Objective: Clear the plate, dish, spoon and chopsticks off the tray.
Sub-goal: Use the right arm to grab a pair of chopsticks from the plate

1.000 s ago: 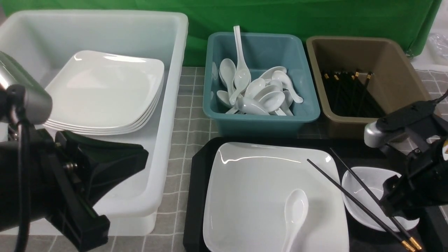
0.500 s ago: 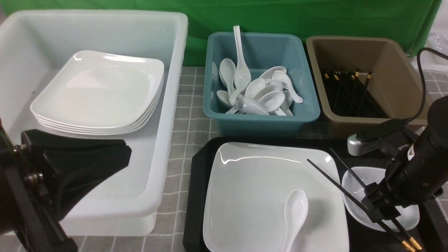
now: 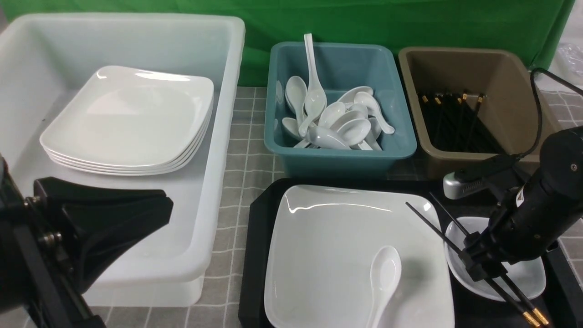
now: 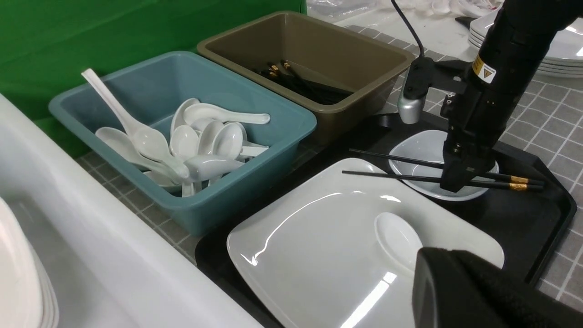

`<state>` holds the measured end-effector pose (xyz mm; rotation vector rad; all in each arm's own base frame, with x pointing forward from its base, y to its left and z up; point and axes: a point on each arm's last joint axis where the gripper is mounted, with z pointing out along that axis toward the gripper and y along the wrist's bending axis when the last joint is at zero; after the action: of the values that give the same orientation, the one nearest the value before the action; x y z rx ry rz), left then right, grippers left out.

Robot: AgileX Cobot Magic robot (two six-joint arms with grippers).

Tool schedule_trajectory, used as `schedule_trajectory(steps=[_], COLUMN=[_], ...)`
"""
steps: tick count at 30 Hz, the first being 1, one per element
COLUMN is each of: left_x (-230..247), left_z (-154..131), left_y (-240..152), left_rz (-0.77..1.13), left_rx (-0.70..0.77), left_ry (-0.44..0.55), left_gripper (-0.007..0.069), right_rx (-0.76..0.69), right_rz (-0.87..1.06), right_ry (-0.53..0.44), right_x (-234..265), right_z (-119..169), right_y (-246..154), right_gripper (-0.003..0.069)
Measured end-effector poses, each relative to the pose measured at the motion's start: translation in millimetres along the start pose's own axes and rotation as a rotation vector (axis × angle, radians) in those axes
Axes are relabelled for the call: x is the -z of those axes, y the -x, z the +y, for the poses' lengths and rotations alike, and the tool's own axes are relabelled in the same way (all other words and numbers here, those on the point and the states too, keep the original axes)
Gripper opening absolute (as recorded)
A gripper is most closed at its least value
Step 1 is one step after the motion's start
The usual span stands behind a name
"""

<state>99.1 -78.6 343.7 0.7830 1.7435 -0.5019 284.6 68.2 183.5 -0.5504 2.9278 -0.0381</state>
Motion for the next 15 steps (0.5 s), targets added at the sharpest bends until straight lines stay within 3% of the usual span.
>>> schedule_trajectory(steps=[10, 15], left_x=[0.0, 0.0], left_z=[-0.1, -0.2], left_y=[0.0, 0.1], left_rz=[0.000, -0.001], left_rx=[-0.009, -0.007], left_ry=[-0.001, -0.002], left_gripper=[0.0004, 0.0004], right_rx=[-0.031, -0.026], right_rz=[0.019, 0.015], right_ry=[0.001, 0.015], right_x=[-6.3, -6.3], right_z=[-10.2, -8.9], right_y=[-1.2, -0.8], right_gripper=[0.0465, 0.0346])
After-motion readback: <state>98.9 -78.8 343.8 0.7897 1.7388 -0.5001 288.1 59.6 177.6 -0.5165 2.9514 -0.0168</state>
